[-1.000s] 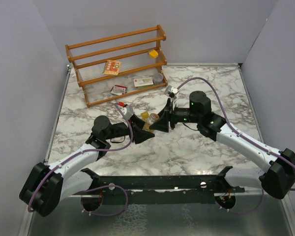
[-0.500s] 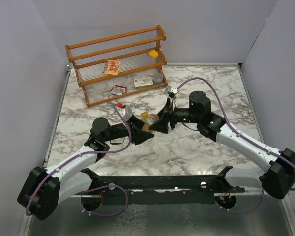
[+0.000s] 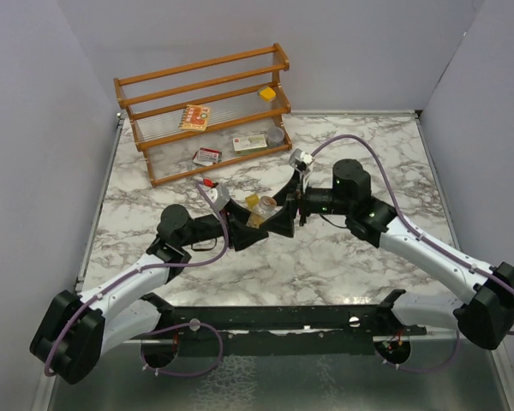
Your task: Sort the pills into containers
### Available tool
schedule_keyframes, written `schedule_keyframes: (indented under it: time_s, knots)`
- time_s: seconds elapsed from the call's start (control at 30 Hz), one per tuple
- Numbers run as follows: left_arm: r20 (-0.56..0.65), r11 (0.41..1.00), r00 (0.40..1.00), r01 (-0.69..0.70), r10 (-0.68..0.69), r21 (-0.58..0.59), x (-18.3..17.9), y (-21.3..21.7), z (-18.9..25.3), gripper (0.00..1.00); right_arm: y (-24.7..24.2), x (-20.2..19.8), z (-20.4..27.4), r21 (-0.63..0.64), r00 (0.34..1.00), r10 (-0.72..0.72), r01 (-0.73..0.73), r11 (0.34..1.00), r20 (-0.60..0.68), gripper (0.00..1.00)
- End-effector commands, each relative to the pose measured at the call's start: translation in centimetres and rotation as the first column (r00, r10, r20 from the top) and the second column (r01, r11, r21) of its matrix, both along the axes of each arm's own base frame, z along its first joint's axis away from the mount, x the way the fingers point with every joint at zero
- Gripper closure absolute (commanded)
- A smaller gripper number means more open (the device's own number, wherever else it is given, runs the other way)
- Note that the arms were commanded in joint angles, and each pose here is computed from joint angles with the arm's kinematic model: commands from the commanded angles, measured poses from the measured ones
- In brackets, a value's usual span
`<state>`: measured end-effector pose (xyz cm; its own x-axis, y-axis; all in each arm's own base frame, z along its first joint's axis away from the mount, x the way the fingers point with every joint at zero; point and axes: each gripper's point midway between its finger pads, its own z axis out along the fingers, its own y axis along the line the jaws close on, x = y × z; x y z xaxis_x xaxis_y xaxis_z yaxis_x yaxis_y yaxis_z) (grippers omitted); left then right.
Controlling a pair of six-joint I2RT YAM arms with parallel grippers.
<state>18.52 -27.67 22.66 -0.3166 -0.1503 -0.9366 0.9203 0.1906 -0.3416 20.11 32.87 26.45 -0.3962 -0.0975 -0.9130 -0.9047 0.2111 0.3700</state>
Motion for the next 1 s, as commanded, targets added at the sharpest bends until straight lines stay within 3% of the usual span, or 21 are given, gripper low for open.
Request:
schedule_keyframes:
  time_s: [0.0,0.17,0.47,0.63,0.97]
  knots:
    - [0.087,0.998,0.995,-0.043,0.047,-0.049,0.5,0.3,2.4,1.0,-1.2,0.3,1.8,0.013,0.995,-0.077,0.076,0.997,0.066,0.08]
    - [0.09,0.994,0.991,-0.098,0.102,-0.045,1.0,0.7,2.6,1.0,-3.4,1.4,3.6,0.041,0.964,-0.256,0.253,0.966,0.072,0.05]
    - [0.083,0.985,0.982,-0.167,0.17,-0.041,1.6,1.5,2.5,1.0,-6.3,1.8,7.1,0.162,0.901,-0.424,0.407,0.899,0.09,0.04]
    - [0.08,0.977,0.974,-0.209,0.212,-0.051,1.8,2.1,2.5,1.0,-4.4,2.8,6.6,0.139,0.923,-0.377,0.365,0.921,0.073,0.2]
    - [0.079,0.966,0.962,-0.258,0.26,-0.034,2.3,2.7,1.9,1.0,-1.1,3.4,6.4,0.181,0.963,-0.269,0.26,0.948,0.026,0.32]
